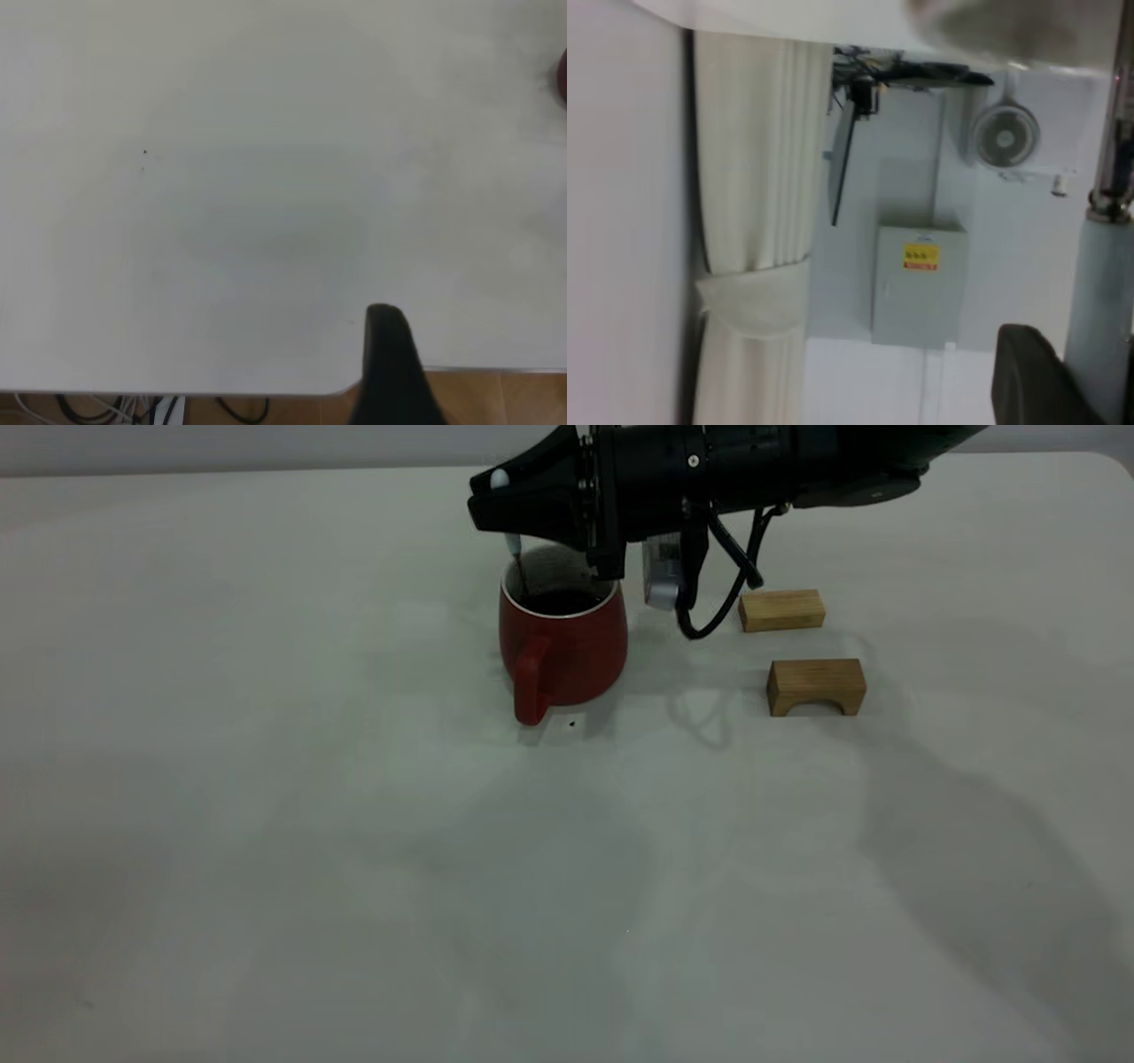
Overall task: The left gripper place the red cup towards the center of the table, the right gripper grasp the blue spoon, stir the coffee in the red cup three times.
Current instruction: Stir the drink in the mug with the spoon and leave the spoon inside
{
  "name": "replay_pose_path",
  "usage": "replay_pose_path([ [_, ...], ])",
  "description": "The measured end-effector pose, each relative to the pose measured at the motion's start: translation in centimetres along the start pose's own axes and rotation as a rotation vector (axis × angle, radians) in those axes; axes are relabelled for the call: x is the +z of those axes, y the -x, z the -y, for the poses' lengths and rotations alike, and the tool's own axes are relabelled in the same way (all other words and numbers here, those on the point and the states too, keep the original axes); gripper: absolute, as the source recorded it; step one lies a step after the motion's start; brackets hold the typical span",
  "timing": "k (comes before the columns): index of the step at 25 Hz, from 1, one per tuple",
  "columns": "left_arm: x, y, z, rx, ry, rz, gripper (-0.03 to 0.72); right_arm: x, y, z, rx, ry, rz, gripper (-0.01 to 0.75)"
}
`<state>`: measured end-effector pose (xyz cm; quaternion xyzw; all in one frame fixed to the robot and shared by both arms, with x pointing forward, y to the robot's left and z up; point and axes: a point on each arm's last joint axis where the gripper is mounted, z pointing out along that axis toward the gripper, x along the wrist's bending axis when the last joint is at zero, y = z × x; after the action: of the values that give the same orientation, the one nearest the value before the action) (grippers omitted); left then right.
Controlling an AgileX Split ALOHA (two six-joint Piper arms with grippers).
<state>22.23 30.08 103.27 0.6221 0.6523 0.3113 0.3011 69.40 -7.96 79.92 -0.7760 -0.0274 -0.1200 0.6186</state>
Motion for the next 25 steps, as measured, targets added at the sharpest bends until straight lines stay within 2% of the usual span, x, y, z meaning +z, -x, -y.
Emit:
replay_pose_path([
  [4,0.0,0.0,0.0,0.0,0.0,0.0,0.551,-1.5,-0.6,-0.9,0.026,0.044,-0.045,0.136],
  [8,0.0,0.0,0.0,0.0,0.0,0.0,0.551,-2.6,0.3,-0.7,0.07,0.078,-0.049,0.136],
  [14,0.0,0.0,0.0,0.0,0.0,0.0,0.551,-2.0,1.4,-0.6,0.091,0.077,-0.025,0.136],
  [25,0.0,0.0,0.0,0.0,0.0,0.0,0.551,-1.8,1.7,-0.8,0.099,0.06,-0.012,0.143],
])
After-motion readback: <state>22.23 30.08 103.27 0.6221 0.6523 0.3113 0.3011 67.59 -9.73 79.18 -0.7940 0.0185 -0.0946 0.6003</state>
